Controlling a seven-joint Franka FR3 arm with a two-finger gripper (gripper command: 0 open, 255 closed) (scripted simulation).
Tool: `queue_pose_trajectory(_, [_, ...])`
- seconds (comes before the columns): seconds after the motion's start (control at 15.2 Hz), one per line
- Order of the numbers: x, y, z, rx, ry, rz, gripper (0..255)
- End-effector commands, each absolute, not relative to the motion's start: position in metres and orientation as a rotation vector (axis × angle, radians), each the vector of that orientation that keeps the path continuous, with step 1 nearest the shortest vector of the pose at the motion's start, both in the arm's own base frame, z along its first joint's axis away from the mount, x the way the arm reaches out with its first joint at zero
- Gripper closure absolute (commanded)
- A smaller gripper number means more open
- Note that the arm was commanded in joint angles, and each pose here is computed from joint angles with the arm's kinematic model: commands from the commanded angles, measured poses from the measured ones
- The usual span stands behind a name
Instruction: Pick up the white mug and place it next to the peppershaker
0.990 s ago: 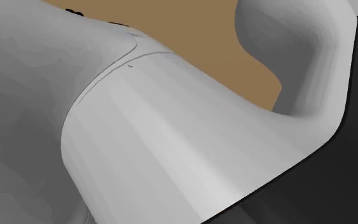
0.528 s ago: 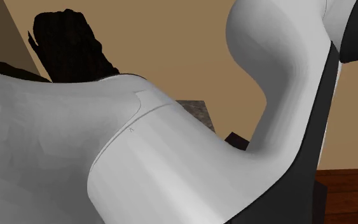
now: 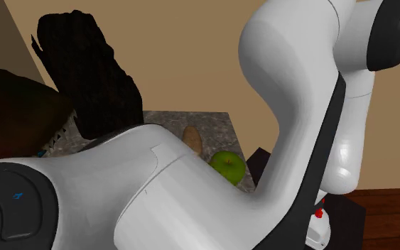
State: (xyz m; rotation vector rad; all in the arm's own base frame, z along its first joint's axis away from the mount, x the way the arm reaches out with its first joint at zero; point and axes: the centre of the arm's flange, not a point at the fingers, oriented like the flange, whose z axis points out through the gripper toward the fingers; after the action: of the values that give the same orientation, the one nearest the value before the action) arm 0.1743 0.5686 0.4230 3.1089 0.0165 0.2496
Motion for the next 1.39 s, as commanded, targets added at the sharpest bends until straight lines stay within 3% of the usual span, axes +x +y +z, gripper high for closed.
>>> queue_pose_trajectory(0.0, [0.175,0.568,0.412,3.109,0.017,0.25,255])
queue_pose_trajectory(0.59, [0.175,0.568,0.364,3.109,0.017,0.25,255])
queue_pose_trajectory(1.12, [0.175,0.568,0.362,3.109,0.017,0.25,255])
queue_pose_trajectory(1.19, [0.174,0.568,0.362,3.109,0.017,0.25,0])
queue_pose_trajectory(1.32, [0.175,0.568,0.362,3.109,0.017,0.25,0])
